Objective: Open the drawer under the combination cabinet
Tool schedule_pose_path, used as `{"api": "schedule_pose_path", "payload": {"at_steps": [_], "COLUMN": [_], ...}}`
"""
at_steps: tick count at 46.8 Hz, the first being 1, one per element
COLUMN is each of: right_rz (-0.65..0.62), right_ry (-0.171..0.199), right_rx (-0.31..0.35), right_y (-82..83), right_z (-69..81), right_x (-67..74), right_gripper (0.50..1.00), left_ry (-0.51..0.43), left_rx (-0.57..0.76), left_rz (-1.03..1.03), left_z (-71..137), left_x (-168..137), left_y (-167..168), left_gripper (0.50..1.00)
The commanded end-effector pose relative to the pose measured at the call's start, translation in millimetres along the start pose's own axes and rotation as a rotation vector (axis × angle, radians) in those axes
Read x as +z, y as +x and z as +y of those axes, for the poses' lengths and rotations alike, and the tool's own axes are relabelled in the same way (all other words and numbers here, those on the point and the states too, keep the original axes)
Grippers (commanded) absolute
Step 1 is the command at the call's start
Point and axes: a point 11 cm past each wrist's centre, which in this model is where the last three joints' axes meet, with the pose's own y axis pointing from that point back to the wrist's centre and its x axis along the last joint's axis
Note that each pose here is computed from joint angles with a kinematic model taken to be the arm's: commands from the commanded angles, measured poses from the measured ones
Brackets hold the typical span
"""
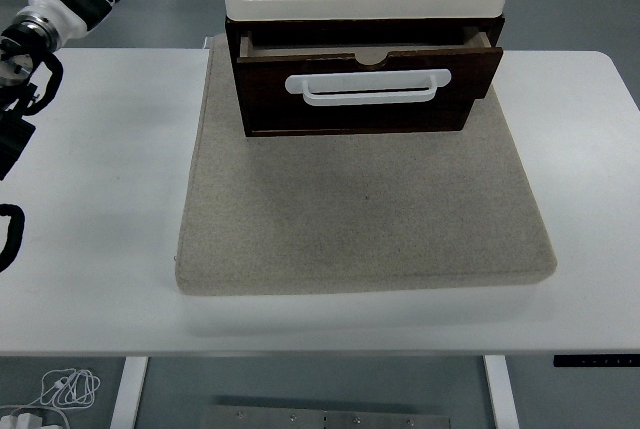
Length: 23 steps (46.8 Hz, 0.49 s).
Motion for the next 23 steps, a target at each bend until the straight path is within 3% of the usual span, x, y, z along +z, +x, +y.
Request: {"api": "schedule_pose_path", "payload": {"at_steps": [1,15,23], "right_rz": [-0.002,-0.005,-0.006], "right_ry": [-0.003,-0.009,-0.012], "right_rx": [0.0,0.0,0.001], "right_y": [-0.1,-0.1,0.0], "right_z": [0.1,0.2,0.3], "right_x": [2.3,5.9,6.9], "right_gripper": [0.926,0.926,0.926], "left_ry": [0.029,0.094,0.082], "left_rx": [-0.005,-0.07,-0.086], "left_rz": [0.018,0.049,0.056], "left_z": [-1.8,-7.7,-7.9], "left_x": [-21.7,-70.2,-73.7], "left_y": [0.2,-19.1,-21.6], "left_gripper": [1.0,1.0,1.0]}}
